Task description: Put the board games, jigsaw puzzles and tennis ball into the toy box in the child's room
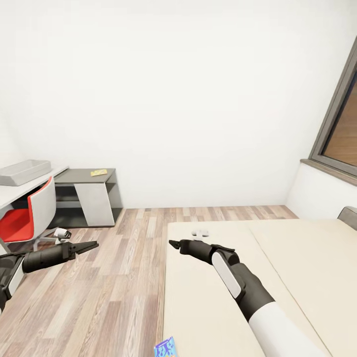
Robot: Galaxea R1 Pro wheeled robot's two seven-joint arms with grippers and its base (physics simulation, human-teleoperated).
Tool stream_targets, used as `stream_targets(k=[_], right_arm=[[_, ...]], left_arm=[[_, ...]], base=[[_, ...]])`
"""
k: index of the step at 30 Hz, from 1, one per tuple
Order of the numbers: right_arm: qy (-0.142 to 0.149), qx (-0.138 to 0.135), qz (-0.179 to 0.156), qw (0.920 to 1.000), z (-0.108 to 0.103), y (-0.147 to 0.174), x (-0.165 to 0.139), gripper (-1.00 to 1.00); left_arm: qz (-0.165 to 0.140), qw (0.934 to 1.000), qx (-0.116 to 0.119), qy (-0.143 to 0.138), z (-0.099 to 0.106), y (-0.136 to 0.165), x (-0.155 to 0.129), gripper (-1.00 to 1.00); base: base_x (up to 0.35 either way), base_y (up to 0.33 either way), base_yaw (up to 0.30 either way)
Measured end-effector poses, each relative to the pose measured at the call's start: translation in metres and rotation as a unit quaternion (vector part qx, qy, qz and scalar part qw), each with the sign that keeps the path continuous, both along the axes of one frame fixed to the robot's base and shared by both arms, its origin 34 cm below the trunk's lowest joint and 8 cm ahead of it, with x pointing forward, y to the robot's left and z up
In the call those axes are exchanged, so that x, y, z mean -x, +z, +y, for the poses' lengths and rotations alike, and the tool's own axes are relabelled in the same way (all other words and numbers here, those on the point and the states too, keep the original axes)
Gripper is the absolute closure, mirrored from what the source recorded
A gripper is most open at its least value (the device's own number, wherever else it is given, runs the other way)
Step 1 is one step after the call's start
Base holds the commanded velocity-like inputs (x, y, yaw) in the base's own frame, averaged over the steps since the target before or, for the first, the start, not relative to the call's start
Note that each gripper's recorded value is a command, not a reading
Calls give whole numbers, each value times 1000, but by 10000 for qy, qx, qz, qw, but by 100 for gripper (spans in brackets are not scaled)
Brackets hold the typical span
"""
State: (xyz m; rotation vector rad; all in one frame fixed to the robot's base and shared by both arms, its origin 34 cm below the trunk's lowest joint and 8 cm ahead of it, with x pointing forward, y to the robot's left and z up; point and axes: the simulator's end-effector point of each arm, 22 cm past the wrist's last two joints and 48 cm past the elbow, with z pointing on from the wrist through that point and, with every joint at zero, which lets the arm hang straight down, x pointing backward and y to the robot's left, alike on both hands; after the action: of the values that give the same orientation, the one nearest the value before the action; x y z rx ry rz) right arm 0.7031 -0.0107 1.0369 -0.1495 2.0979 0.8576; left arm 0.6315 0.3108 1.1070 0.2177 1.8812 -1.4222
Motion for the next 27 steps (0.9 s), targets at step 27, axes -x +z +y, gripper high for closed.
stream_targets(k=[27], right_arm=[[-4, 0, -9, 10000, 0, 0, 0, -100]], left_arm=[[2, 10000, 1, 0, 0, 0, 0, -100]], base=[[0, 3, 0]])
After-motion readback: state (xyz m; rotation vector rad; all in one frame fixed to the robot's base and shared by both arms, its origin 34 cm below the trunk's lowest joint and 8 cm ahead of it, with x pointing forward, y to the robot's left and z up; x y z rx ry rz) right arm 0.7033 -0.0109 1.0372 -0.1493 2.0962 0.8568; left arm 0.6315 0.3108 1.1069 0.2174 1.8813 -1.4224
